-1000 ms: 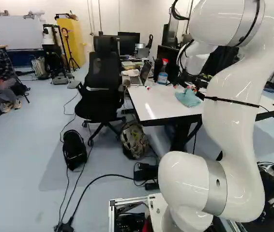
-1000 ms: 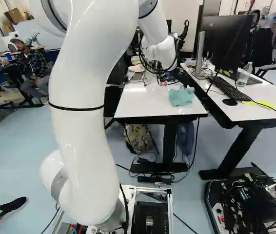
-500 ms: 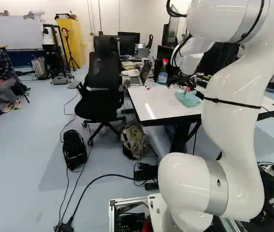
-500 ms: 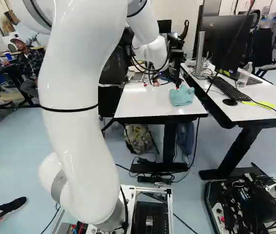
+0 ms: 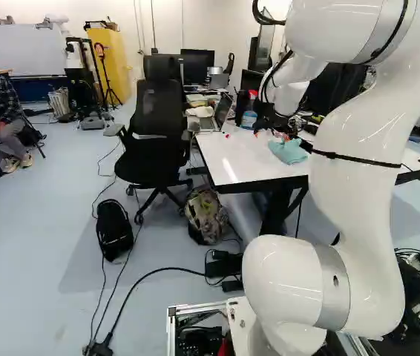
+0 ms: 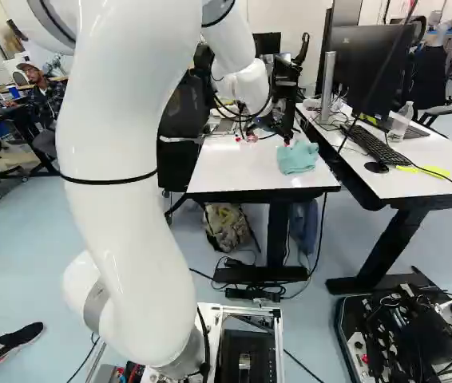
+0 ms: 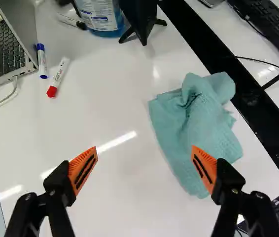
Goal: Clean the table with the green towel
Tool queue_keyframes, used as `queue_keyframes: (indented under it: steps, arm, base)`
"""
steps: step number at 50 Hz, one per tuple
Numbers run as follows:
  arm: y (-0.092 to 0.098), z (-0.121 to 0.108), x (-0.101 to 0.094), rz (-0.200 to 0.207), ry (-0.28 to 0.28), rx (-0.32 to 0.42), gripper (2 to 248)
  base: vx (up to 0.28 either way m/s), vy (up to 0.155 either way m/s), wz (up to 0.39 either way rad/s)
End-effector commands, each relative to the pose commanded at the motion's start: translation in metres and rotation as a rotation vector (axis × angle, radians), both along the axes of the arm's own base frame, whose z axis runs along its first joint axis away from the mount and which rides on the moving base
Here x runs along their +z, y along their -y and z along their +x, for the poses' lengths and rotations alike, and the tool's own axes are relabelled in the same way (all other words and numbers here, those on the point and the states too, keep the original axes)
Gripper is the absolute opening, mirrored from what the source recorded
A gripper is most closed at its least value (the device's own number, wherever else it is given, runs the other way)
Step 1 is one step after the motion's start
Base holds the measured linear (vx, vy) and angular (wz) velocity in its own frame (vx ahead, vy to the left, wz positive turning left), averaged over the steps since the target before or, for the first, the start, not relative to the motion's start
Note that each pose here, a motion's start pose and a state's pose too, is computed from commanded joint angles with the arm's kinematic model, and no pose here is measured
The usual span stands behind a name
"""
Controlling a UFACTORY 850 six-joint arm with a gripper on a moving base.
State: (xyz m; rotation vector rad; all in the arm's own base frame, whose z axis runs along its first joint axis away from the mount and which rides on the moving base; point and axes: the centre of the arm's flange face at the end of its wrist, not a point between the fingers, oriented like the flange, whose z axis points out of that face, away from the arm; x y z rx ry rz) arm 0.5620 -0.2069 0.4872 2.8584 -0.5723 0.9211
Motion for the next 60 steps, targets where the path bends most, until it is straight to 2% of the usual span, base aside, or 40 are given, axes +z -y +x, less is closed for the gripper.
queue_keyframes:
  steps: [29,60]
  arm:
    - [-0.024,-0.016,-0.008,-0.023,0.047,0.029,247]
    - [-0.073,-0.057,-0.026,-0.066,0.153,0.095,247]
  base:
    - [0.0,0.0,0.0]
    - [0.0,0.0,0.0]
